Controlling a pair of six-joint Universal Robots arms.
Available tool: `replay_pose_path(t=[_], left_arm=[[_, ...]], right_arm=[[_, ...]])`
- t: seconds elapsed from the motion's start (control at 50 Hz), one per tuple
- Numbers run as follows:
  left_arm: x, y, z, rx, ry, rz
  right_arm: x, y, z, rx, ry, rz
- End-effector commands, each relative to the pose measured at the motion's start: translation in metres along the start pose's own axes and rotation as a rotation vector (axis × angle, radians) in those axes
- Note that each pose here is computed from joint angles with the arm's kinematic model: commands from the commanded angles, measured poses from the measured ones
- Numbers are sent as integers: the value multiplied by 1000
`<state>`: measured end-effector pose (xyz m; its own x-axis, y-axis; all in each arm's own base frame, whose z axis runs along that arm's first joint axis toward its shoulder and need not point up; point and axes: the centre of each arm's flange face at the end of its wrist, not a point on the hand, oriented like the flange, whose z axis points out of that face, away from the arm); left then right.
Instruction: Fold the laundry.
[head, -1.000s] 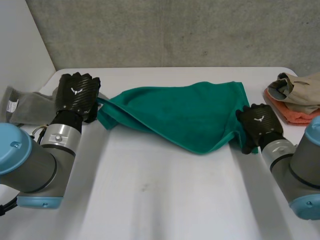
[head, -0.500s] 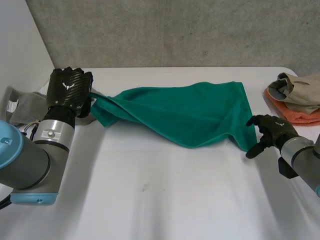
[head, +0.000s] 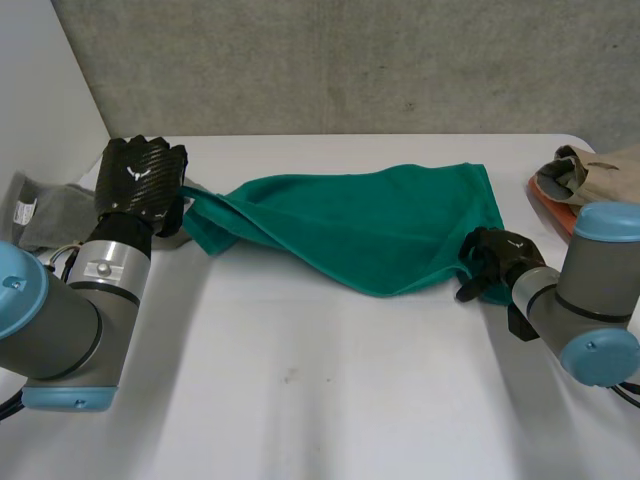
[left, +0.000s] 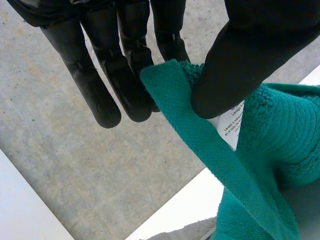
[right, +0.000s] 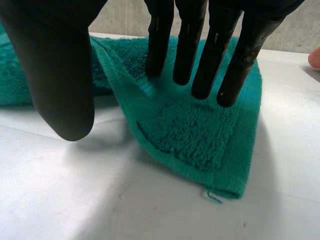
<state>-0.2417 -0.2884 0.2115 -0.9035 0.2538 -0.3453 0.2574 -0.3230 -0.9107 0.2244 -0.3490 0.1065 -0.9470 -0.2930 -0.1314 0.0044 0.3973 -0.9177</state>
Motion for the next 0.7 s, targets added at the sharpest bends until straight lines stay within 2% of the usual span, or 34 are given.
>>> replay_pose_path(t=[0.02,0.12,0.18,0.26,0.28,0.34,0.36,0.44,0.56,0.64,0.7], left_arm=[[0,0,0,0,0,0],[0,0,-1,-8,1,3],[1,0,-6,-39,15,11],[-5,-5,-17,-111,34,13],[-6,-6,-20,-129,40,17],[-7,-11,-34,-215,76,39],[-7,-12,-38,-238,86,50],[-10,-15,-64,-374,149,135],[-11,-13,-115,-591,320,336],[-10,-14,-134,-652,394,412],[-10,-15,-134,-638,391,421]], right_arm=[[4,-2,15,46,43,-10],[6,-19,13,99,52,-28],[2,-46,-2,149,42,-79],[-4,-60,-28,121,21,-283],[-1,-59,-40,76,20,-407],[8,-56,-58,-11,34,-619],[15,-52,-71,-80,48,-741],[22,-45,-109,-219,42,-983],[28,-41,-157,-366,52,-1108],[32,-38,-175,-426,25,-1096],[32,-34,-176,-430,-5,-1077]])
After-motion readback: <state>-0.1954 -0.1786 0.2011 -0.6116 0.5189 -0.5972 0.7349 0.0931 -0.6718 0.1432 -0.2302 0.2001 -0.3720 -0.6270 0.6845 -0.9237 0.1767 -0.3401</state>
